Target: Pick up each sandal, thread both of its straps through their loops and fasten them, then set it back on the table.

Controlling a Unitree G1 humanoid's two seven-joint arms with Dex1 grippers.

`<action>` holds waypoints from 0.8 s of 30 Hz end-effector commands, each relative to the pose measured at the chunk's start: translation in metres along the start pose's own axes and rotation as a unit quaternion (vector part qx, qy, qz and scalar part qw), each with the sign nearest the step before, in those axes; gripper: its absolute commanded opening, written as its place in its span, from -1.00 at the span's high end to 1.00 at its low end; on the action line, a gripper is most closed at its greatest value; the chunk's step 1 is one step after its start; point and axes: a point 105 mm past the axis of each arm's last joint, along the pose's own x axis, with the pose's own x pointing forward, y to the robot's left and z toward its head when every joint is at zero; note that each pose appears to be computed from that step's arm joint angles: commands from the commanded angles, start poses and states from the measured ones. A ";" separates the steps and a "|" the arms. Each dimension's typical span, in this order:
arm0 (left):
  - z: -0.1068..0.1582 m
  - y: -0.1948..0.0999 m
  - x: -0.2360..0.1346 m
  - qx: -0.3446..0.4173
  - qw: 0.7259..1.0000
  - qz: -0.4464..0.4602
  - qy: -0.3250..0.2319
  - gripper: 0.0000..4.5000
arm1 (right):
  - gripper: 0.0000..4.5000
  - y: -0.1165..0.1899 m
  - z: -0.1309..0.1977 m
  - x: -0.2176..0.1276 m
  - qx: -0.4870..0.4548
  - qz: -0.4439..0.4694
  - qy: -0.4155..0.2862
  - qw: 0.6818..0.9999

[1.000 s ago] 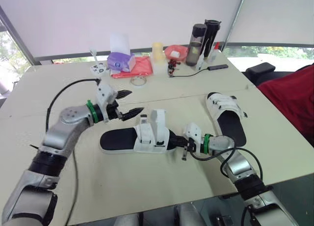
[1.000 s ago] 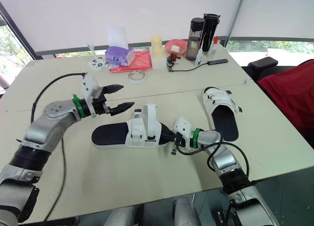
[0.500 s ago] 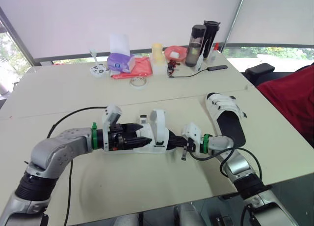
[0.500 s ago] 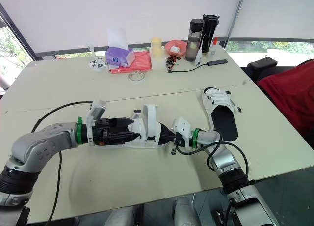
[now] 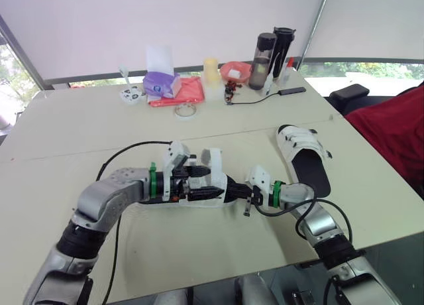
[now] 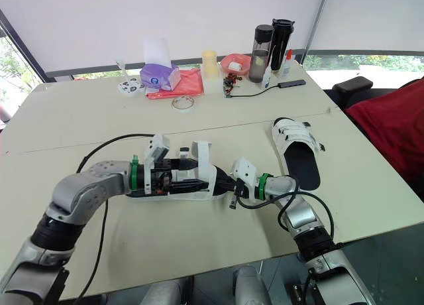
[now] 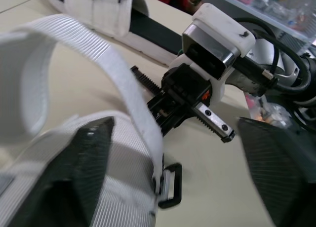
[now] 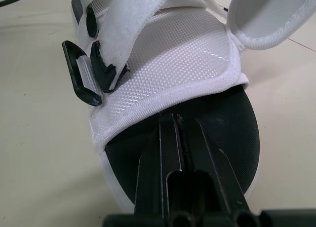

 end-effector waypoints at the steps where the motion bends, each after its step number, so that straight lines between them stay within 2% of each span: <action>1: 0.001 -0.002 0.003 0.026 0.999 -0.019 0.011 0.08 | 1.00 0.003 -0.026 -0.001 0.024 -0.008 0.052 0.998; 4: 0.000 0.002 0.006 0.029 0.999 -0.018 0.013 0.80 | 1.00 0.001 -0.026 -0.001 0.024 -0.011 0.052 0.998; 5: 0.001 0.004 0.007 0.030 0.999 -0.014 0.012 0.98 | 1.00 0.001 -0.026 -0.001 0.024 -0.011 0.051 0.998; 14: 0.027 0.007 0.010 -0.008 0.999 -0.010 -0.048 0.98 | 1.00 0.004 -0.027 0.001 0.027 -0.012 0.050 0.998; 18: 0.047 0.002 0.002 -0.067 0.993 -0.037 -0.086 0.98 | 1.00 0.004 -0.027 0.002 0.028 -0.011 0.050 0.998; 20: 0.047 0.000 -0.002 -0.090 0.991 -0.047 -0.082 0.98 | 1.00 0.004 -0.027 0.002 0.028 -0.011 0.050 0.998; 24: 0.029 -0.007 -0.007 -0.108 0.991 -0.060 -0.044 0.98 | 1.00 0.006 -0.027 0.003 0.028 -0.010 0.049 0.998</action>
